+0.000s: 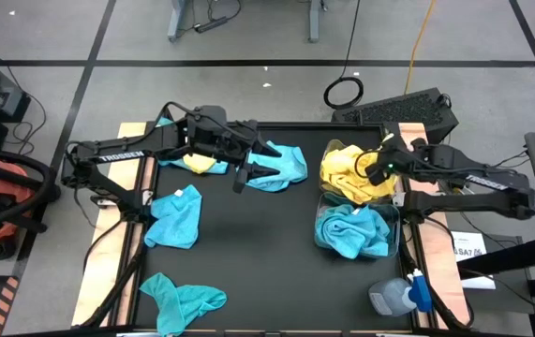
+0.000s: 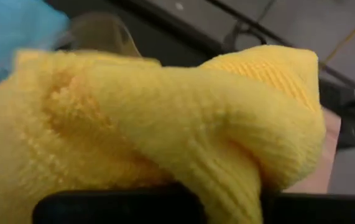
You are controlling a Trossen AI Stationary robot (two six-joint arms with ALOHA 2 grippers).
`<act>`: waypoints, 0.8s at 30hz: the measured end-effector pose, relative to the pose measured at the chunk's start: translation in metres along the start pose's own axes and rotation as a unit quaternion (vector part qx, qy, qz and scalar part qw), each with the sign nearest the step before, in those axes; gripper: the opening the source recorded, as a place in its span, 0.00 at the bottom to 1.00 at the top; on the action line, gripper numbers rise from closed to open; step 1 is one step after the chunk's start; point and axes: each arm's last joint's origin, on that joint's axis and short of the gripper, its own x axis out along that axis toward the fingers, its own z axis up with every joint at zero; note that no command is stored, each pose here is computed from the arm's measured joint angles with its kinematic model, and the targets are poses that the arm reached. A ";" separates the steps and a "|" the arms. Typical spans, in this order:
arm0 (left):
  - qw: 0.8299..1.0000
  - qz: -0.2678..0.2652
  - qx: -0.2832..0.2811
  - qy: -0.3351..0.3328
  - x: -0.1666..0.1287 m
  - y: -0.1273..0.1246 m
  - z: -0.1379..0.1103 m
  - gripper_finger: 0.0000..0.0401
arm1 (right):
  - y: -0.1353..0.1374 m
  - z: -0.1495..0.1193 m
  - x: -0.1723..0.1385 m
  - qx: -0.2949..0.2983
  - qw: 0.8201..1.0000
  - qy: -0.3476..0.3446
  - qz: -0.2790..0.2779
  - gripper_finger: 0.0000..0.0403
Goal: Sort microfiber towel by color & place in baskets
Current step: Put the yellow microfiber cloth into the top transparent bin
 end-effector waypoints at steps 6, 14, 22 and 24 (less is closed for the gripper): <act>1.000 0.000 -0.003 0.008 0.000 0.000 -0.002 0.60 | 0.009 -0.021 0.031 0.024 0.998 0.053 0.007 0.00; 1.000 0.000 -0.003 0.008 0.000 0.000 -0.002 0.60 | 0.016 -0.017 0.049 0.073 0.993 0.087 0.007 0.01; 1.000 0.000 -0.003 0.009 0.000 0.000 -0.002 0.60 | 0.023 -0.010 0.074 0.071 0.986 0.143 -0.042 0.01; 1.000 0.001 -0.005 0.014 0.000 0.000 -0.003 0.60 | 0.026 -0.008 0.082 0.067 0.985 0.154 -0.051 0.01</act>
